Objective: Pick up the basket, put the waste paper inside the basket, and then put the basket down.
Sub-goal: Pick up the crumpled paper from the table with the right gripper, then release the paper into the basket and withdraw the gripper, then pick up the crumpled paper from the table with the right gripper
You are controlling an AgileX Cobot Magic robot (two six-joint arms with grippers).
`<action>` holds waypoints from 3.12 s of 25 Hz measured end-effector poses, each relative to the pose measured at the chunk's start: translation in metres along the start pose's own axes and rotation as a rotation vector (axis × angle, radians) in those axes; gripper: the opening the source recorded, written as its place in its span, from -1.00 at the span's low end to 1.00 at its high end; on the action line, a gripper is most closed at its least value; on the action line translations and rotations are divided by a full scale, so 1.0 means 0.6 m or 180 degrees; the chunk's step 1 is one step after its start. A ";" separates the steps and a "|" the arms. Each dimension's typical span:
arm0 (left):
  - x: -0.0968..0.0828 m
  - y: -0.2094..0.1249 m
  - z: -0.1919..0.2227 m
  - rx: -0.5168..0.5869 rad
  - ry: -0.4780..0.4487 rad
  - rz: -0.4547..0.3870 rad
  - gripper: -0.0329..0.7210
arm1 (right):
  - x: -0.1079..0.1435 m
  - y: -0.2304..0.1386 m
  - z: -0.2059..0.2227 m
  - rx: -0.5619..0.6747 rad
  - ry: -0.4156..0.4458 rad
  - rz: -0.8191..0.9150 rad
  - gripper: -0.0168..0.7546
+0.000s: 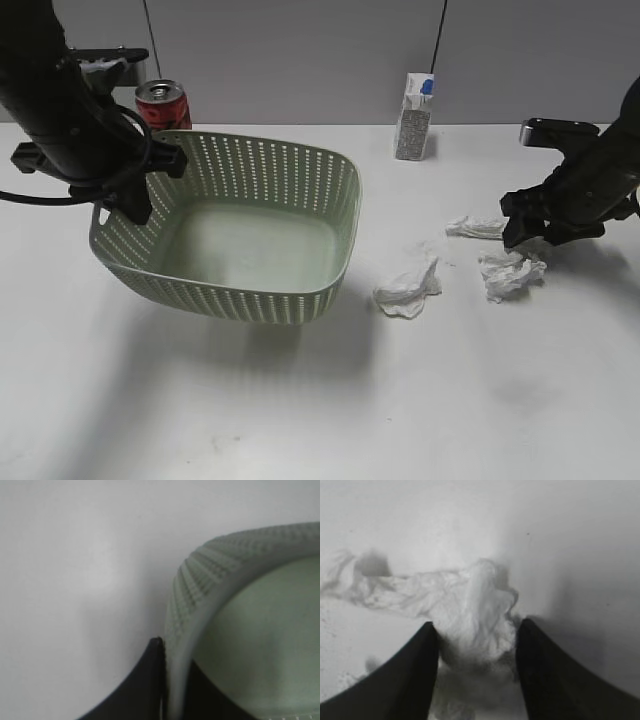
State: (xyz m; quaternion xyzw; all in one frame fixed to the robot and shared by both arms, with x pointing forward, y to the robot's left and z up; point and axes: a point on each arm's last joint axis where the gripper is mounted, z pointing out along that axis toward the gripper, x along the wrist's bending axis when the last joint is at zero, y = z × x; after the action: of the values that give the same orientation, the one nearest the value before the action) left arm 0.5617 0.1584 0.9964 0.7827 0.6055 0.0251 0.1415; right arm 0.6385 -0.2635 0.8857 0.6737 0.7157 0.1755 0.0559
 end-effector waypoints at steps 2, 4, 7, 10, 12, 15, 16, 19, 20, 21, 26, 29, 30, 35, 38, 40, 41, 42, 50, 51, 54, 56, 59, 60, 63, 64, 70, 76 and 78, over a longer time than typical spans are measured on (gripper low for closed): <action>0.000 0.000 0.000 0.0000 0.0000 0.0000 -0.91 | 0.002 0.000 0.000 -0.0001 0.0002 -0.0012 -0.17; 0.000 0.000 0.000 0.0000 0.0000 0.0000 -0.91 | 0.004 0.000 0.001 0.0003 0.0006 -0.0019 -0.59; 0.000 0.000 0.000 0.0000 0.0003 0.0003 -0.91 | 0.007 0.001 -0.006 -0.0013 0.0042 0.0018 -0.91; 0.000 0.001 0.000 -0.0016 0.0004 0.0005 -0.91 | 0.033 0.012 -0.042 -0.0175 0.0150 -0.0079 -0.94; 0.000 0.001 0.000 -0.0025 0.0006 0.0007 -0.91 | 0.074 0.020 -0.081 -0.0364 0.0268 -0.0295 -0.94; 0.000 0.002 0.000 -0.0032 0.0008 0.0009 -0.91 | 0.159 0.020 -0.147 -0.0670 0.0493 -0.0797 -0.94; 0.000 0.002 0.000 -0.0032 0.0008 0.0009 -0.91 | 0.186 0.016 -0.171 -0.0793 0.0573 -0.0935 -0.94; 0.000 0.002 0.000 -0.0035 0.0009 0.0010 -0.91 | 0.285 -0.008 -0.230 -0.1152 0.0844 -0.1370 -0.94; 0.000 0.002 0.000 -0.0035 0.0009 0.0010 -0.91 | 0.310 -0.017 -0.241 -0.1254 0.0910 -0.1485 -0.94; 0.000 0.002 0.000 -0.0036 0.0009 0.0010 -0.91 | 0.339 -0.029 -0.250 -0.1325 0.0994 -0.1616 -0.94; 0.000 0.002 0.000 -0.0041 0.0009 0.0010 -0.91 | 0.433 -0.080 -0.234 -0.1391 0.1183 -0.2097 -0.93; 0.000 0.002 0.000 -0.0042 0.0009 0.0010 -0.91 | 0.444 -0.090 -0.201 -0.1231 0.1168 -0.2147 -0.75; 0.000 0.002 0.000 -0.0042 0.0009 0.0010 -0.91 | 0.445 -0.092 -0.190 -0.1170 0.1165 -0.2136 -0.58; 0.000 0.001 0.000 -0.0027 0.0010 0.0010 -0.91 | 0.445 -0.095 -0.182 -0.1066 0.1199 -0.2049 0.51; 0.001 0.001 0.000 -0.0014 0.0011 0.0010 -0.91 | 0.440 -0.096 -0.201 -0.1035 0.1206 -0.2036 0.71; 0.001 0.000 0.000 -0.0008 0.0014 0.0012 -0.91 | 0.426 -0.088 -0.224 -0.1082 0.1147 -0.1951 0.71; 0.001 0.000 0.000 -0.0008 0.0017 0.0015 -0.91 | 0.414 -0.081 -0.236 -0.1121 0.1087 -0.1878 0.69; 0.001 0.000 0.000 -0.0005 0.0020 0.0017 -0.91 | 0.396 -0.070 -0.250 -0.1180 0.1018 -0.1764 0.66; 0.001 0.001 0.000 -0.0012 0.0025 0.0021 -0.91 | 0.208 -0.016 -0.265 -0.0800 0.0273 -0.0996 0.57; 0.001 0.001 0.000 -0.0013 0.0027 0.0024 -0.91 | 0.192 -0.019 -0.251 -0.0692 0.0193 -0.0970 0.57; 0.001 0.001 0.000 -0.0021 0.0027 0.0024 -0.91 | 0.157 -0.037 -0.191 -0.0308 -0.0015 -0.0923 0.57; 0.001 0.001 0.000 -0.0026 0.0030 0.0026 -0.91 | 0.143 -0.053 -0.149 -0.0066 -0.0121 -0.0923 0.56; 0.001 0.002 0.000 -0.0036 0.0031 0.0028 -0.91 | 0.130 -0.066 -0.095 0.0192 -0.0235 -0.0949 0.56; 0.001 0.002 0.000 -0.0037 0.0031 0.0028 -0.91 | 0.127 -0.068 -0.080 0.0248 -0.0258 -0.0951 0.56; 0.002 0.003 0.000 -0.0054 0.0032 0.0030 -0.91 | 0.122 -0.076 -0.046 0.0386 -0.0292 -0.0898 0.56; 0.002 0.003 0.000 -0.0057 0.0034 0.0033 -0.91 | 0.120 -0.078 -0.037 0.0431 -0.0297 -0.0884 0.56; 0.002 0.003 0.000 -0.0058 0.0037 0.0035 -0.91 | 0.117 -0.085 -0.010 0.0509 -0.0307 -0.0853 0.38; 0.002 0.003 0.000 -0.0061 0.0050 0.0046 -0.91 | 0.117 -0.085 -0.010 0.0509 -0.0307 -0.0853 -0.75; 0.002 0.003 0.000 -0.0061 0.0052 0.0048 -0.91 | 0.118 -0.081 -0.017 0.0476 -0.0304 -0.0855 -0.89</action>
State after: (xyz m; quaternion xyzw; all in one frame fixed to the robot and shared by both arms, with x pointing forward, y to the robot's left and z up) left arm 0.5638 0.1594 0.9968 0.7856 0.6005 0.0384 0.1439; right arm 0.5833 -0.1971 0.8907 0.5818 0.8069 0.0804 0.0624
